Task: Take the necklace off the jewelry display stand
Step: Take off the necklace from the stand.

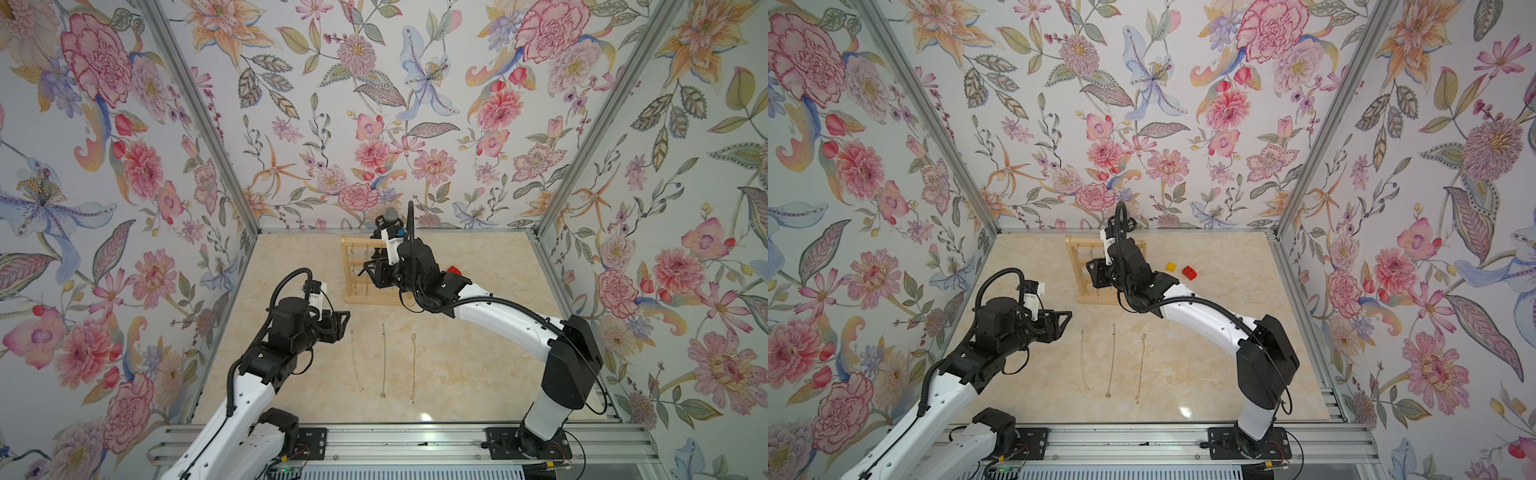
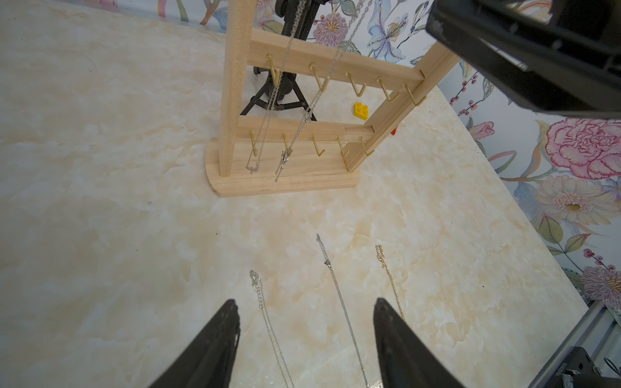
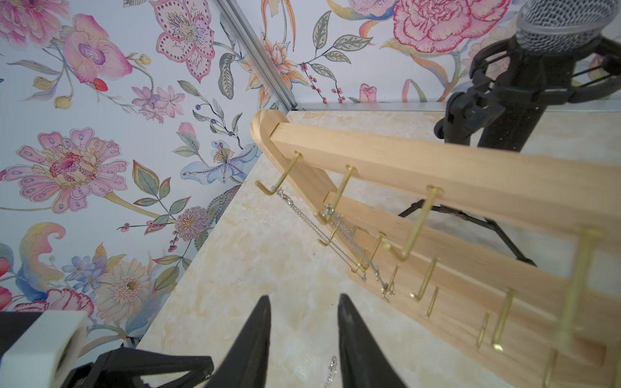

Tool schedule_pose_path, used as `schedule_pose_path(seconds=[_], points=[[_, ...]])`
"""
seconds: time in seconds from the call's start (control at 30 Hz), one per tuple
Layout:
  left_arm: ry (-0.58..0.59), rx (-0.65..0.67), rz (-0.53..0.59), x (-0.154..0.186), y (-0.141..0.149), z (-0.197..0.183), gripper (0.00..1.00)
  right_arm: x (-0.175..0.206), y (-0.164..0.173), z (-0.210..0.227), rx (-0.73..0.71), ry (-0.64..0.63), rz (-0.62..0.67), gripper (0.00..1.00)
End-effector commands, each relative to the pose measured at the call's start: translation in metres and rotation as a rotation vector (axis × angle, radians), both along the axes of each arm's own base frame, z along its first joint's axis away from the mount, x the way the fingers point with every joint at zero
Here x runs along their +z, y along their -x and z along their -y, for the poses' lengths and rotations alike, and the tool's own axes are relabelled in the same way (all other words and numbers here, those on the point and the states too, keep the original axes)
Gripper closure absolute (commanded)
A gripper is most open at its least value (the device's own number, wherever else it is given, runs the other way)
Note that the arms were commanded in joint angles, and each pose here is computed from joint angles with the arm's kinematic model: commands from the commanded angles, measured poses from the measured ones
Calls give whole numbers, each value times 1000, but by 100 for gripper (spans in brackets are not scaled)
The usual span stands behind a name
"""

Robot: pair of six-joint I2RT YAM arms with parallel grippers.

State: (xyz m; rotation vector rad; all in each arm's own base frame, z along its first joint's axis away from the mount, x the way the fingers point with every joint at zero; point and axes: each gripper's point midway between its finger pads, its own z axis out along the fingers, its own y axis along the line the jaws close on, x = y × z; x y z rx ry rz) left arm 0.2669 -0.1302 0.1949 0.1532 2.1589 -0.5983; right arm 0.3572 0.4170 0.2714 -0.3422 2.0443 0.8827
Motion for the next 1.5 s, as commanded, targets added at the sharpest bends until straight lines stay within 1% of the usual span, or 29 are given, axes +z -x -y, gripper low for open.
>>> schedule_pose_path(seconds=[0.0,0.13,0.3,0.6,0.73,0.97,1.33,1.47], points=[[-3,-22,34,3,-2,1,35,1,-10,-6,-34,36,40,65],[0,-32,36,3,-1,3,35,-4,-20,-10,-73,65,62,62],[6,-44,38,4,-1,5,35,-7,-29,-14,-105,78,76,61],[17,-58,52,7,2,7,34,-8,-37,-12,-162,108,108,63],[22,-64,54,8,2,8,34,-10,-39,-14,-160,116,115,66],[29,-71,64,11,3,9,34,-8,-38,-20,-132,104,138,74],[33,-76,71,13,5,9,34,-6,-38,-23,-123,86,156,75],[34,-79,71,13,5,10,34,-5,-38,-24,-121,80,161,81]])
